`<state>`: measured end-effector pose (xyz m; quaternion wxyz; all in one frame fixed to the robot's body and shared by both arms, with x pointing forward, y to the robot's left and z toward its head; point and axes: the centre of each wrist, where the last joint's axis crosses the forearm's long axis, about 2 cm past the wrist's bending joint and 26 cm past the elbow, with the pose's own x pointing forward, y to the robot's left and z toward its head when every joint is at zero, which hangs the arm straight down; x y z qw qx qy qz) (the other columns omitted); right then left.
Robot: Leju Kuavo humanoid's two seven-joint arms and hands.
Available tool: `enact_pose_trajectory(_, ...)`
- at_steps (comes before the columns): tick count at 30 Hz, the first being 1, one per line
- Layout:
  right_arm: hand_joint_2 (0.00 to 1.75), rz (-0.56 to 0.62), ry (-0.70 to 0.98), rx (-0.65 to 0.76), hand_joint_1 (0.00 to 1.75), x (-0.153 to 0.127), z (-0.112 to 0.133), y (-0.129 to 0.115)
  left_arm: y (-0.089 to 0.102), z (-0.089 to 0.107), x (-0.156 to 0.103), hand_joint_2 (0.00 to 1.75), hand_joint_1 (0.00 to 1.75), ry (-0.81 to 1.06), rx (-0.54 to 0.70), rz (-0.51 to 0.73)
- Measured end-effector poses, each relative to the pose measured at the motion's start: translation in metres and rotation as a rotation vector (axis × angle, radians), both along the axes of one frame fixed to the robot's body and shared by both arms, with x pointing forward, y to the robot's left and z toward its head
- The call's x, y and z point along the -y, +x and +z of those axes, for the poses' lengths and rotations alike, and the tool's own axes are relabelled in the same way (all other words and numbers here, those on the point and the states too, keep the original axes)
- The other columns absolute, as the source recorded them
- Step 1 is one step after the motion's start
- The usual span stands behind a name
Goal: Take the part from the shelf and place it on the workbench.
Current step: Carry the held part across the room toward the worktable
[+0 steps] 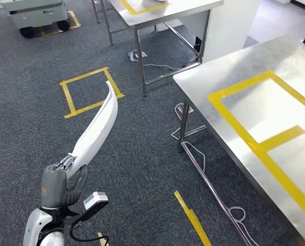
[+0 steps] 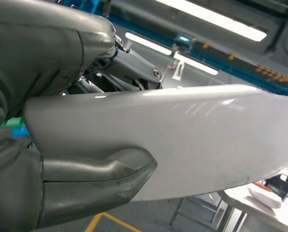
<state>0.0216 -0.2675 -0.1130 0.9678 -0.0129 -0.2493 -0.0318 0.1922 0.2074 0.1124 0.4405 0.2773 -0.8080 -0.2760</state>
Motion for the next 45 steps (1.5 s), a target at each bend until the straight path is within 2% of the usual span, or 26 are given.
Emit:
enact_pose_trajectory(32,0.00,0.026,0.004,-0.003,0.00,-0.001,0.000,0.000,0.012,0.005,0.004,1.75,1.75,0.003,0.002,-0.003)
enact_pose_trajectory(45,0.00,0.047,0.004,-0.002,0.00,-0.001,0.000,0.000,0.014,0.003,-0.001,1.75,1.75,-0.003,-0.014,0.041)
